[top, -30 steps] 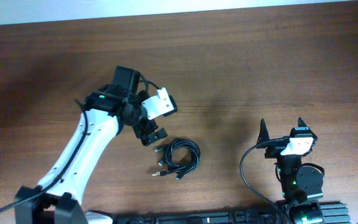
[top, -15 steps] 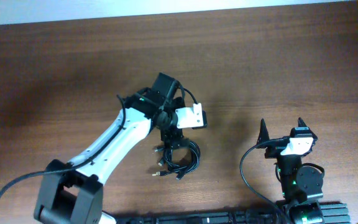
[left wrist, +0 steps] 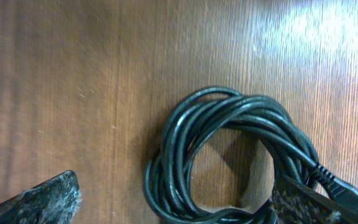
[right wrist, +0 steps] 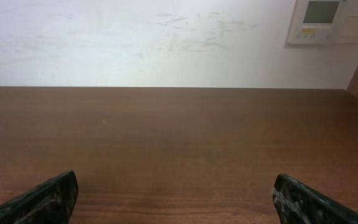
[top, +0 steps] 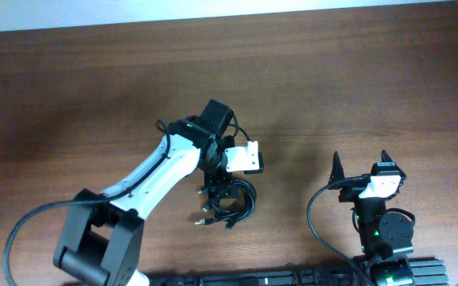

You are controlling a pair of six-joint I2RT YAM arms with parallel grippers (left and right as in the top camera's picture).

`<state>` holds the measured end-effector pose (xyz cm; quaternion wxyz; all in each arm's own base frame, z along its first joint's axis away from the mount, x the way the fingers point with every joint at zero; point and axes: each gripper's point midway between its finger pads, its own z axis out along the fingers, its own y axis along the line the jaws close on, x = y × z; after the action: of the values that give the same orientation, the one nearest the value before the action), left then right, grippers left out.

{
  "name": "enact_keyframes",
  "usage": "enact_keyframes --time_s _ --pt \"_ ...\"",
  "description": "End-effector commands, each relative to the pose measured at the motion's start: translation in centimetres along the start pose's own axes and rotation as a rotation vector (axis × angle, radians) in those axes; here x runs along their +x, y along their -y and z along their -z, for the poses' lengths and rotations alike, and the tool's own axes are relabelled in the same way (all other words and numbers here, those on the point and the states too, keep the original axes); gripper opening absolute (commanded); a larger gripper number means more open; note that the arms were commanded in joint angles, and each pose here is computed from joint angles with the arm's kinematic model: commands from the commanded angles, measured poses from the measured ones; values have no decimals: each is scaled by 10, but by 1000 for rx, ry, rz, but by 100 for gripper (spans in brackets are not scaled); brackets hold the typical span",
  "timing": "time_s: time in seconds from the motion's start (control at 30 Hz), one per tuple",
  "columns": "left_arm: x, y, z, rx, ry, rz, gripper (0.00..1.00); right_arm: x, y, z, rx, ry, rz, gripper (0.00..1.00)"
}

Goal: Untangle cables
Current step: 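Lower the left gripper onto the black cable coil and close on it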

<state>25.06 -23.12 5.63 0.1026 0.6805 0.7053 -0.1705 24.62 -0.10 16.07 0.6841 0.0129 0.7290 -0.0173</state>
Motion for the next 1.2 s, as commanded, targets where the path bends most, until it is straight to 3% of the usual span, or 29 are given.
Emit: enact_keyframes --time_s 0.0,0.33,0.67,0.87,1.07,1.1,1.17 --pt "-1 -1 -3 11 -7 -12 99 2 5 0 26 -2 -5 99" --pt "3 -1 -11 31 -23 -2 99 2 5 0 26 -2 -5 99" --pt "25 1 -44 57 -170 -10 97 2 5 0 26 -2 -5 99" --pt "25 -1 -49 55 -168 -9 83 2 5 0 26 -2 -5 99" --pt "24 -2 -50 48 -165 14 61 2 5 0 26 -2 -5 99" --pt "24 -2 -50 48 -165 14 55 2 5 0 26 -2 -5 99" --pt "24 -2 -50 47 -165 14 30 2 5 0 26 -2 -5 99"
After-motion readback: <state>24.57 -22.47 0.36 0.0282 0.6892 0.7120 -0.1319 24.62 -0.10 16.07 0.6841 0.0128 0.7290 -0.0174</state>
